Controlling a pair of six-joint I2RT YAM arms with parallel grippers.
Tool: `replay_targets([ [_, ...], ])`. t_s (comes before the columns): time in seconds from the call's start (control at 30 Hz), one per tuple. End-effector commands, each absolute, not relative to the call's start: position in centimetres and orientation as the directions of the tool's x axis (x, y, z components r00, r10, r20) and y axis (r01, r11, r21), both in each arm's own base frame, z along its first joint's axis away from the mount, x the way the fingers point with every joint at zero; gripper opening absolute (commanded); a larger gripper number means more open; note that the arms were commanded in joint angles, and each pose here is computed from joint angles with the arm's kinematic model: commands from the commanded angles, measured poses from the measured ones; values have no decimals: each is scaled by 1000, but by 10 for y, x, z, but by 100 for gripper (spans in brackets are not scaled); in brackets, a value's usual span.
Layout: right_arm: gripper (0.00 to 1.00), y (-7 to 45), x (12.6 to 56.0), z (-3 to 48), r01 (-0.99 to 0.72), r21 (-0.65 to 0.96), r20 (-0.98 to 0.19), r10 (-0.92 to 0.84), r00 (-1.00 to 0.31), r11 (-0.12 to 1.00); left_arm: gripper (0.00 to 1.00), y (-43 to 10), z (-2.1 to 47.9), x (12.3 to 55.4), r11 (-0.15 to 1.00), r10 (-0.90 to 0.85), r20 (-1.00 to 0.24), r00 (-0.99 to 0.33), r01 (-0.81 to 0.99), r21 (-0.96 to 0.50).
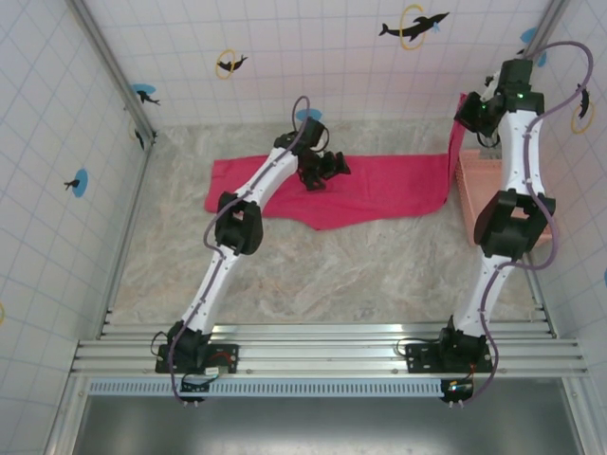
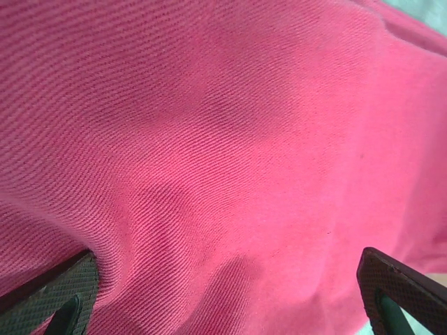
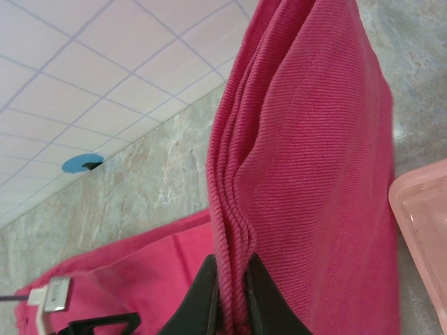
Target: Roll up the long pants
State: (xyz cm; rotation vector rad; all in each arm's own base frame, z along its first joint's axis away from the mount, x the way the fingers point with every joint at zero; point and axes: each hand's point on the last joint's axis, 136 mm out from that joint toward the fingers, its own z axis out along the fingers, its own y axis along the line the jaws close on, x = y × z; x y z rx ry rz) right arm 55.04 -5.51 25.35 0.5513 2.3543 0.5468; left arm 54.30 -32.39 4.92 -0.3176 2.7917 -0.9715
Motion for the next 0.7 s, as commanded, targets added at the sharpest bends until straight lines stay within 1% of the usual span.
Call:
replay_targets([
  [0.0, 0, -41, 533, 308, 132, 504, -577, 446, -684, 854, 97, -328, 8, 532, 751, -255, 14, -967, -207, -627],
  [0.07, 0, -36, 528, 312, 125, 500, -577, 437, -690, 857, 98, -323, 34, 543, 736, -245, -55, -968, -149, -660],
  [0.17, 0, -24, 521, 324, 102, 481, -597, 411, -689, 871, 97, -302, 71, 552, 711, -253, -106, -962, -111, -694],
  [0.27, 0, -2, 516, 341, 58, 487, -617, 390, -683, 872, 98, -266, 110, 555, 705, -261, -144, -954, -87, -704],
  [0.33, 0, 23, 515, 354, 8, 510, -630, 379, -678, 860, 98, -237, 137, 555, 731, -250, -206, -946, -45, -681],
  [0.37, 0, 38, 513, 362, -18, 519, -636, 372, -676, 855, 98, -214, 150, 555, 772, -234, -261, -937, -16, -635],
  [0.4, 0, 53, 513, 368, -46, 526, -645, 363, -672, 849, 97, -190, 158, 552, 832, -211, -309, -927, -5, -555],
  [0.43, 0, 73, 512, 375, -78, 531, -655, 350, -670, 844, 98, -156, 159, 548, 897, -188, -347, -919, -17, -441],
  [0.47, 0, 91, 512, 379, -102, 534, -662, 340, -668, 839, 98, -128, 178, 542, 928, -189, -391, -901, -33, -371],
  [0.5, 0, 112, 512, 383, -130, 543, -667, 332, -667, 830, 98, -99, 180, 536, 947, -197, -402, -894, -68, -314],
  [0.57, 0, 153, 515, 385, -180, 566, -669, 321, -670, 804, 98, -49, 179, 521, 952, -255, -397, -882, -157, -264],
  [0.67, 0, 223, 521, 374, -247, 597, -659, 291, -693, 763, 97, 8, 164, 489, 925, -356, -353, -865, -274, -261],
])
